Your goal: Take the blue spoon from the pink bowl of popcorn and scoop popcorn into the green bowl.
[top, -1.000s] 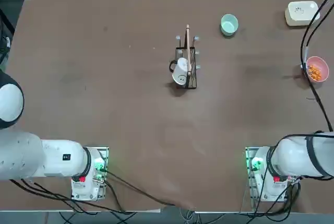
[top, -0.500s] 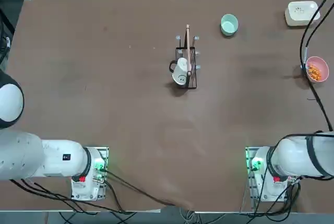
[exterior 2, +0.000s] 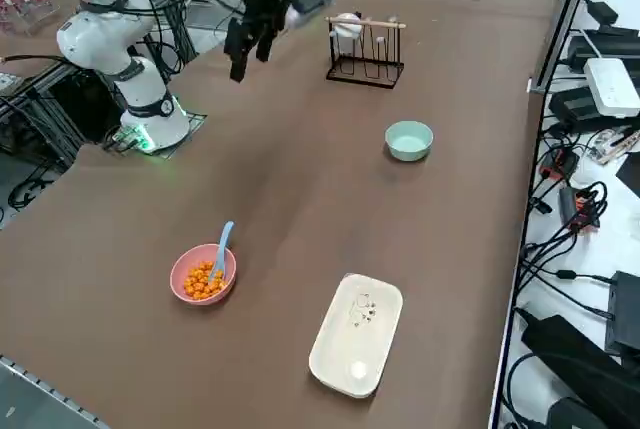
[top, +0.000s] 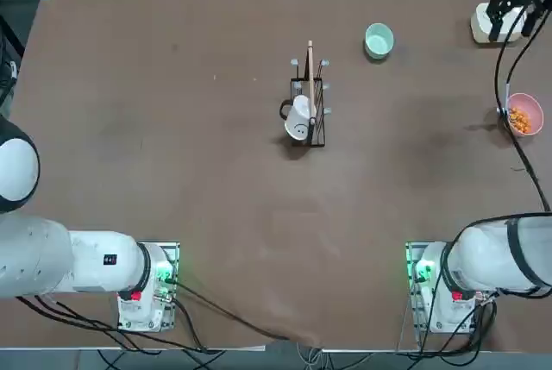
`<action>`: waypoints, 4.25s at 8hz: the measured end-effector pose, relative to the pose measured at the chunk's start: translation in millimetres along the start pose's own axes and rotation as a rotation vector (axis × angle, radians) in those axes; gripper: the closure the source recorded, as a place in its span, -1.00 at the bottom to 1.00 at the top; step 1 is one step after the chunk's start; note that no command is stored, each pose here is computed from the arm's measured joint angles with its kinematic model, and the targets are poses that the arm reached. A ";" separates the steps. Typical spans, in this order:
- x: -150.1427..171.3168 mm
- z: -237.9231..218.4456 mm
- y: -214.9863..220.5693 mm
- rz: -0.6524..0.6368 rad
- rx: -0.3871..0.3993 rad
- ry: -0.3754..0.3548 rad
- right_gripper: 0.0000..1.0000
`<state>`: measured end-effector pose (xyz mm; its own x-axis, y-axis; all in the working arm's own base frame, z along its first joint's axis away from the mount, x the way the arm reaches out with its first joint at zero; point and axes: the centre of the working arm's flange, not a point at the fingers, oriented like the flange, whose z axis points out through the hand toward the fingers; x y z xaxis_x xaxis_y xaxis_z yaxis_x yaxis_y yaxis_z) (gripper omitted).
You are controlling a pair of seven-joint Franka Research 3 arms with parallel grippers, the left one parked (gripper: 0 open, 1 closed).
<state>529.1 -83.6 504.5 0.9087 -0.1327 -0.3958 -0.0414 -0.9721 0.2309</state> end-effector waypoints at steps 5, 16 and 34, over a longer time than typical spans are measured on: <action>41.0 174.8 -17.2 0.283 -0.595 0.055 -1.00; 97.8 339.2 -52.9 0.421 -0.877 0.261 -0.71; 99.3 359.2 -45.5 0.463 -0.924 0.278 0.77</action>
<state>472.1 -122.0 135.4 0.9528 -0.2891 0.0922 -0.1815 -0.2995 0.9367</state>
